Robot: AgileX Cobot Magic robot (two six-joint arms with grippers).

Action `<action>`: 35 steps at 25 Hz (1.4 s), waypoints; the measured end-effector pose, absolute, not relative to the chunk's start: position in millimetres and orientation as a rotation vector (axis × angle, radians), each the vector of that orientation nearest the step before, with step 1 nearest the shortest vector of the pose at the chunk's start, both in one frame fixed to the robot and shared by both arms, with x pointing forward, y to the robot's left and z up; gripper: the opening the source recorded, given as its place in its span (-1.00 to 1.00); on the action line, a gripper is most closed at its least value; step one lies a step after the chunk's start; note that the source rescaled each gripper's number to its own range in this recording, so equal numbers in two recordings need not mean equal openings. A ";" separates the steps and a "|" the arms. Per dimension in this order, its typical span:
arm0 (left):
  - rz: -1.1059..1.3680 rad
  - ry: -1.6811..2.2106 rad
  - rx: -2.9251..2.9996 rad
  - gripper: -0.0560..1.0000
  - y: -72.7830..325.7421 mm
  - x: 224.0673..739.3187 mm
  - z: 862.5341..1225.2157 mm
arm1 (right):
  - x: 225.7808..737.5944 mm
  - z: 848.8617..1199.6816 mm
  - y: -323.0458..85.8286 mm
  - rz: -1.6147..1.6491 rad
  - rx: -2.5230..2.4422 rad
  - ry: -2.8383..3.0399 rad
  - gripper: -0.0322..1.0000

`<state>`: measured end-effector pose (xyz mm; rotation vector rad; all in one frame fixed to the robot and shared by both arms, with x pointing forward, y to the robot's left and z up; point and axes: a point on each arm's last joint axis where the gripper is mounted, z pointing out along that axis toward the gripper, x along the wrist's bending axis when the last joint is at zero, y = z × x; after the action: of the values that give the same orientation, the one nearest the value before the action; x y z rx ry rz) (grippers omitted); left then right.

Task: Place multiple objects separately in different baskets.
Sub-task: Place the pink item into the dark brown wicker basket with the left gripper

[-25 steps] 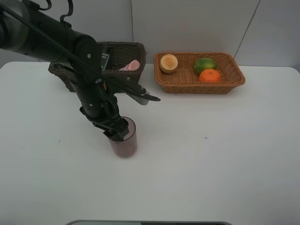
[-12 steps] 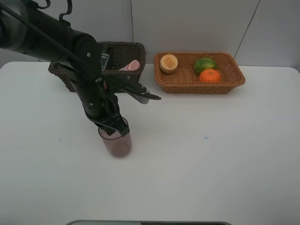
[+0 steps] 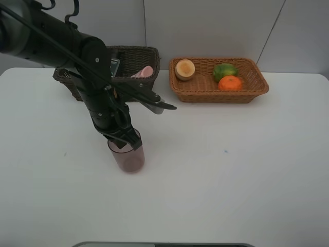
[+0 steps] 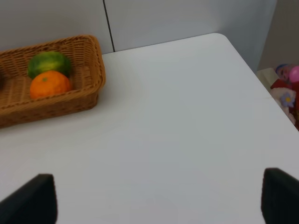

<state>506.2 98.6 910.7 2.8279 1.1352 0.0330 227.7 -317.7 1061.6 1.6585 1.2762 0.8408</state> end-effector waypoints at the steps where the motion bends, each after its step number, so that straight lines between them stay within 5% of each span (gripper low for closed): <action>1: 0.032 1.135 2.829 -0.89 98.7 506.0 911.1 | 227.7 1061.6 -317.7 0.841 1.659 1.276 0.84; 21: 0.259 1.307 2.489 -0.89 99.0 539.4 997.9 | 227.7 1061.6 -317.7 0.841 1.659 1.276 0.84; 35: 0.624 1.717 2.047 -0.89 203.2 601.3 1039.0 | 227.7 1061.6 -317.7 0.841 1.659 1.276 0.84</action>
<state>601.3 203.2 1039.0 2.0470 1.7165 0.6241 227.7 -317.7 1061.6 1.6585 1.2762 0.8408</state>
